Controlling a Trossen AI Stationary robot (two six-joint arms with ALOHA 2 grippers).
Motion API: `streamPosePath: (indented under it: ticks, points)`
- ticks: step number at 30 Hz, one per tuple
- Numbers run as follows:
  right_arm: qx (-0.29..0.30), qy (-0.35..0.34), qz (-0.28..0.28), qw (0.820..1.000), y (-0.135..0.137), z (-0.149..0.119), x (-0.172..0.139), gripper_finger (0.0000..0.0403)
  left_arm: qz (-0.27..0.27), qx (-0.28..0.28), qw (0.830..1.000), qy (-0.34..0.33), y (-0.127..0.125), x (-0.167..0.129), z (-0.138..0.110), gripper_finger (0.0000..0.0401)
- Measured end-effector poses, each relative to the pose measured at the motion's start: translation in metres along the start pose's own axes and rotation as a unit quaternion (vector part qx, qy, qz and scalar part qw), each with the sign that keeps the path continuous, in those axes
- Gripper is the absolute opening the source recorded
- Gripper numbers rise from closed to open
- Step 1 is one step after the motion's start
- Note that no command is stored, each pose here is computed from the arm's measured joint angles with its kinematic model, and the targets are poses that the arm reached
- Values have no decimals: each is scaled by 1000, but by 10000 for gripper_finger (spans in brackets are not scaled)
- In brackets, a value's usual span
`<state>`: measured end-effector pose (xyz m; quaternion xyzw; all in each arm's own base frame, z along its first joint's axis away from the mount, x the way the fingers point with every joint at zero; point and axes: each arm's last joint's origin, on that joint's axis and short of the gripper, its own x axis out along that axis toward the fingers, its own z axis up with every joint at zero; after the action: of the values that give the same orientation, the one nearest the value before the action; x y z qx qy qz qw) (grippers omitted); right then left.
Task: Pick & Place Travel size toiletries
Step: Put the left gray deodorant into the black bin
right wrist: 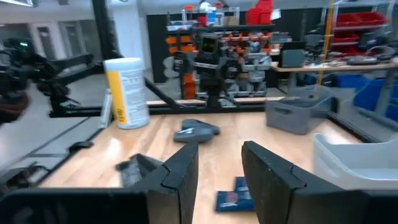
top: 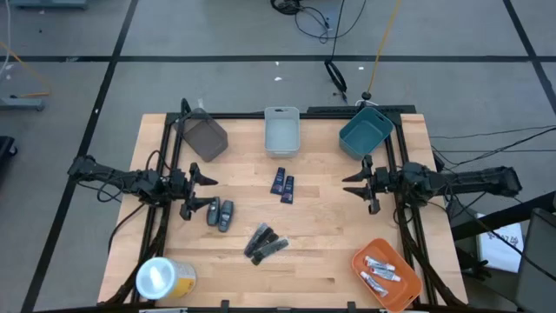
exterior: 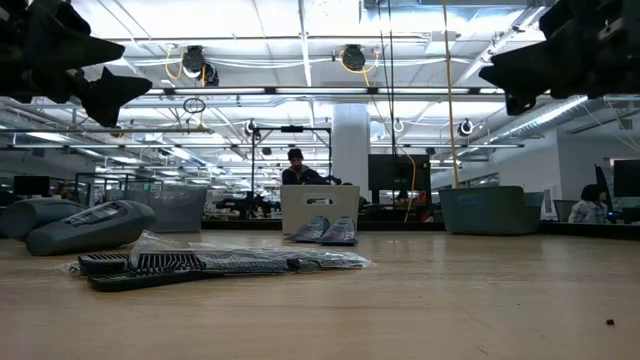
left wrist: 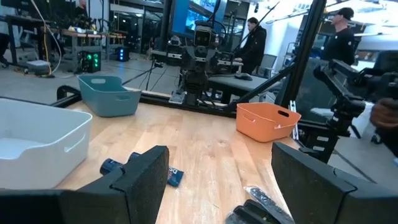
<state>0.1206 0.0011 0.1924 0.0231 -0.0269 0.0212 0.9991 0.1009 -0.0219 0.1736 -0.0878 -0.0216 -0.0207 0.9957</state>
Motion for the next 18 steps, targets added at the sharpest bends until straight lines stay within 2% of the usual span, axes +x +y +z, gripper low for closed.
streamPosePath:
  ticks: [6, 12, 18]
  points:
    - [-20, 9, -29, 999, -7, -1, -8, 114, 4, -32, 999, -12, 0, 0, 2, 282]
    - [-20, 14, -29, 999, -6, -3, -18, 114, 70, -61, 996, 5, 4, 1, -3, 282]
    - [-24, 8, -30, 999, -6, -2, -24, 114, 94, -76, 992, 39, 4, 7, -7, 282]
